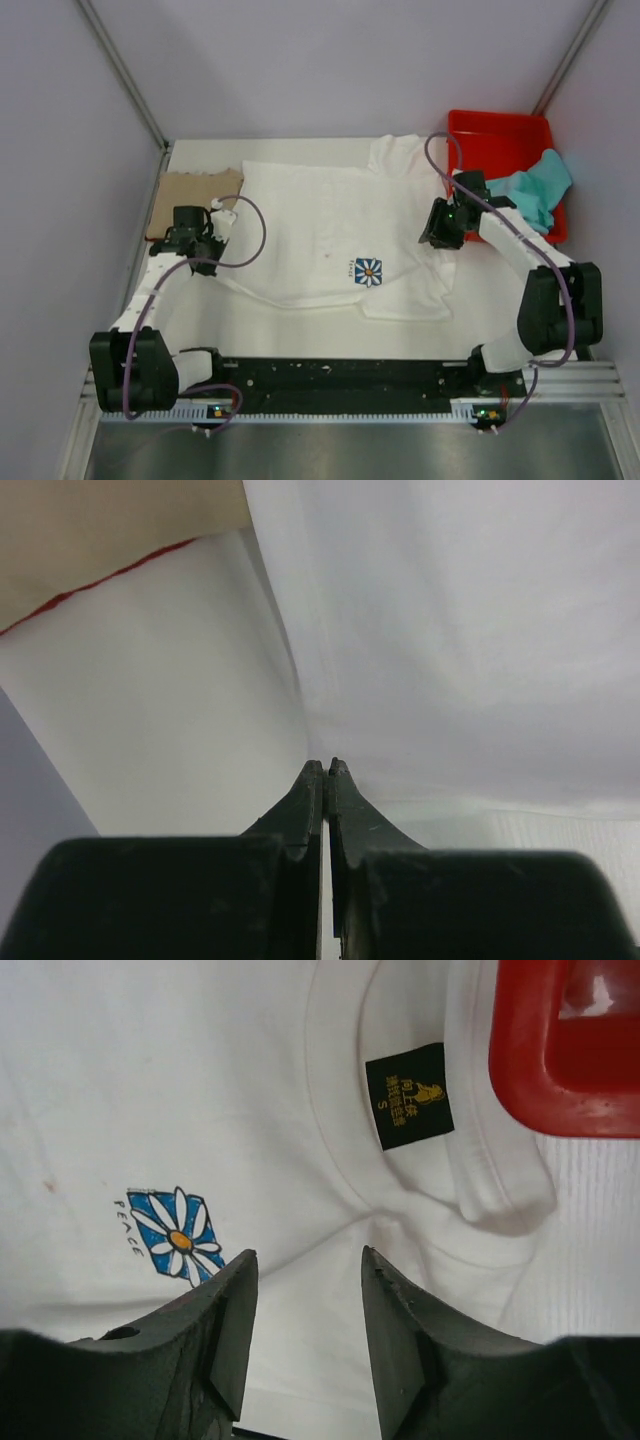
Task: Fold and stack the t-shirts
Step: Fold the flattened tshirt in 1/3 of the way
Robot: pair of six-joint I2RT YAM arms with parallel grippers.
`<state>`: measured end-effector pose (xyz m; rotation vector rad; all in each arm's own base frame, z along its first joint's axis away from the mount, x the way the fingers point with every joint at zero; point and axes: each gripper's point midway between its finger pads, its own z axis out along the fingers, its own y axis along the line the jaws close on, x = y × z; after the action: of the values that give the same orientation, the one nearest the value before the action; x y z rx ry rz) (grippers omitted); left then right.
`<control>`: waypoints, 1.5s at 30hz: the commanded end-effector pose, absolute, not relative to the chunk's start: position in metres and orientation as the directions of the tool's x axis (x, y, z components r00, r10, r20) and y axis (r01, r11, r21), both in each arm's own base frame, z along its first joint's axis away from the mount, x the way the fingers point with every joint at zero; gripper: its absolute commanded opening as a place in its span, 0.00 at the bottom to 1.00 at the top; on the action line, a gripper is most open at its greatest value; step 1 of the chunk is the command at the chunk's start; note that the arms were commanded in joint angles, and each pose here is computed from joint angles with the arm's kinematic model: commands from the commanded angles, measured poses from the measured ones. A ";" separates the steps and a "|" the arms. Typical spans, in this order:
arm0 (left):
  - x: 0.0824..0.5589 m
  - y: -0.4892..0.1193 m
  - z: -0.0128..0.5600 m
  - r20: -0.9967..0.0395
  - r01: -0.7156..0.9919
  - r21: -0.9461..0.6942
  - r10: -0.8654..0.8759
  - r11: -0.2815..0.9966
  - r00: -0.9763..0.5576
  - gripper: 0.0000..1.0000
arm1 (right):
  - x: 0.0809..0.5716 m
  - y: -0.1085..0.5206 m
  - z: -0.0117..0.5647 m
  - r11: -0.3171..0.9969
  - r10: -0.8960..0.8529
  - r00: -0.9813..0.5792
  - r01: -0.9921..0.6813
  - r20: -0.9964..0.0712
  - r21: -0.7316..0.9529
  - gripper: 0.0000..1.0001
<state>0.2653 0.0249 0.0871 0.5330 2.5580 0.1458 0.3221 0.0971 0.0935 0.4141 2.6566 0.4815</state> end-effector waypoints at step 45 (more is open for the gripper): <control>0.251 0.008 0.111 -0.510 0.414 0.143 0.425 0.899 -0.748 0.00 | 0.145 0.032 0.114 0.546 0.834 -0.442 0.745 -0.330 0.383 0.00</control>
<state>0.2629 0.0080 0.0964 0.5585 2.5240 0.0281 0.1515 0.0531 0.0640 1.2939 2.4646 0.2902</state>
